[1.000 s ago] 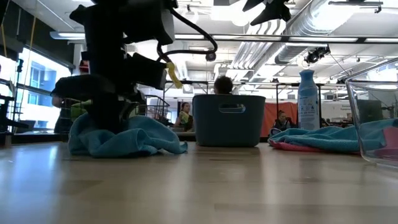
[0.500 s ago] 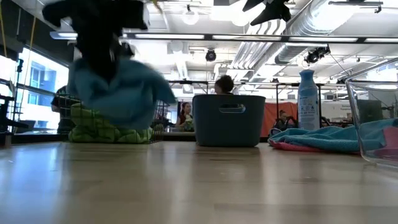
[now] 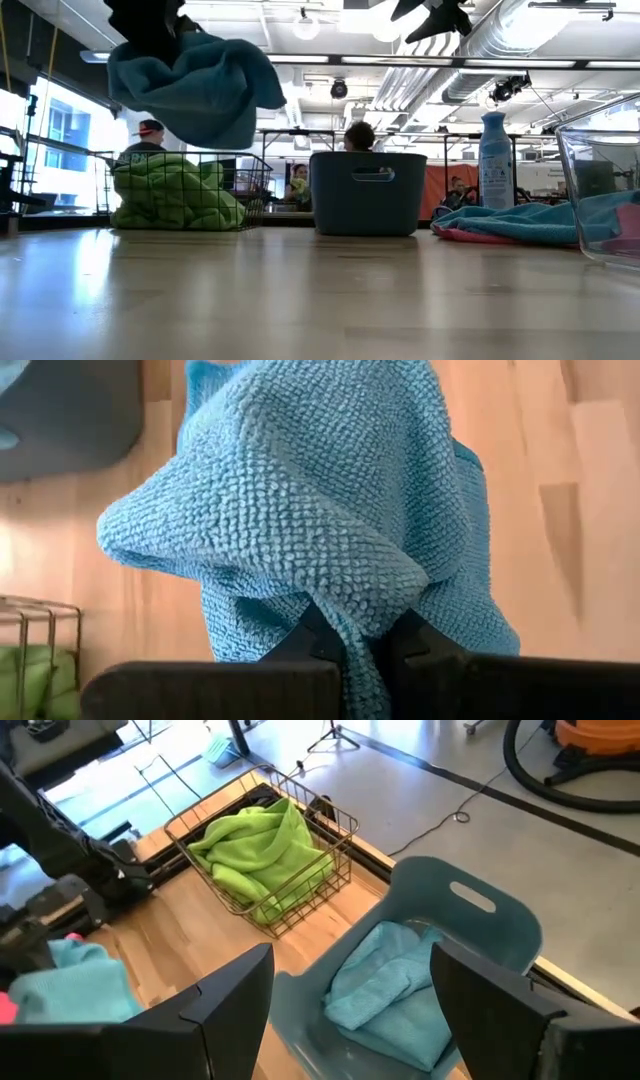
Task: Sort microfiber towel by color & place in baskets
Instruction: Put the bottom blue microfiber cloth into the blue bin
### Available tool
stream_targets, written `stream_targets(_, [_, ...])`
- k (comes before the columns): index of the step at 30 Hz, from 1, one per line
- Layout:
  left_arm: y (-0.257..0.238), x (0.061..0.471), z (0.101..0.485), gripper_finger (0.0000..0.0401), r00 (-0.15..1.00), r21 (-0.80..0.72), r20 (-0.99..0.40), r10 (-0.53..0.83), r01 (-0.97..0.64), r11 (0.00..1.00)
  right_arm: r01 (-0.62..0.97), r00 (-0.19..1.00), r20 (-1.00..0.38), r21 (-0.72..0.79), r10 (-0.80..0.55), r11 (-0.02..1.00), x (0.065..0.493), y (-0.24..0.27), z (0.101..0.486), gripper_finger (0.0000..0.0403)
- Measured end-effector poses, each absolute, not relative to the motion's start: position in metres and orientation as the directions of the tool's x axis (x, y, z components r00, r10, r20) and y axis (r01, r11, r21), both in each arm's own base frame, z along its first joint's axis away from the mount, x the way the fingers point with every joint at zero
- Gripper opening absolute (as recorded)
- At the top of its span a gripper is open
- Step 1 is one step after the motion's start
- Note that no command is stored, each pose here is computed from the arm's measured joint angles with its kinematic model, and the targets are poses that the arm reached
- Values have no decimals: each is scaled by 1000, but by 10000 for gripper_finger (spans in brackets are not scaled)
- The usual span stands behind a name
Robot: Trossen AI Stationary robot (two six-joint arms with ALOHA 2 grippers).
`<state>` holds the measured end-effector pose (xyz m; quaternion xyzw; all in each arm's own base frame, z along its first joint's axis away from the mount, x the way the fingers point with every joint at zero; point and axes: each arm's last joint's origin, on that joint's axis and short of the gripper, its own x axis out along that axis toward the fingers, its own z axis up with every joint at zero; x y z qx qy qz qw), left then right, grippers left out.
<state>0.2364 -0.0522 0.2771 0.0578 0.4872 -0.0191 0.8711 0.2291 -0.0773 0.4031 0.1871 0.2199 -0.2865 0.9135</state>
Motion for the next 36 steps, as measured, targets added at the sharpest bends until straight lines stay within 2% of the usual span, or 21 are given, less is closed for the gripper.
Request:
stream_targets(6, [-42, 249, 280, 0, 559, 126, -827, 63, 74, 989, 632, 734, -490, 239, -470, 737, 230, -78, 405, 266])
stream_targets(17, [-3, 319, 324, 0, 680, 242, -711, 179, -2, 970, 656, 733, -384, 184, -561, 732, 232, -86, 415, 266])
stream_targets(28, [61, 381, 331, 0, 655, 311, -680, 329, -150, 939, 702, 682, -343, 59, -646, 710, 216, -110, 421, 266])
stream_targets(36, [104, 403, 327, 0, 677, 339, -609, 413, -249, 907, 689, 699, -329, 70, -635, 722, 205, -124, 425, 266])
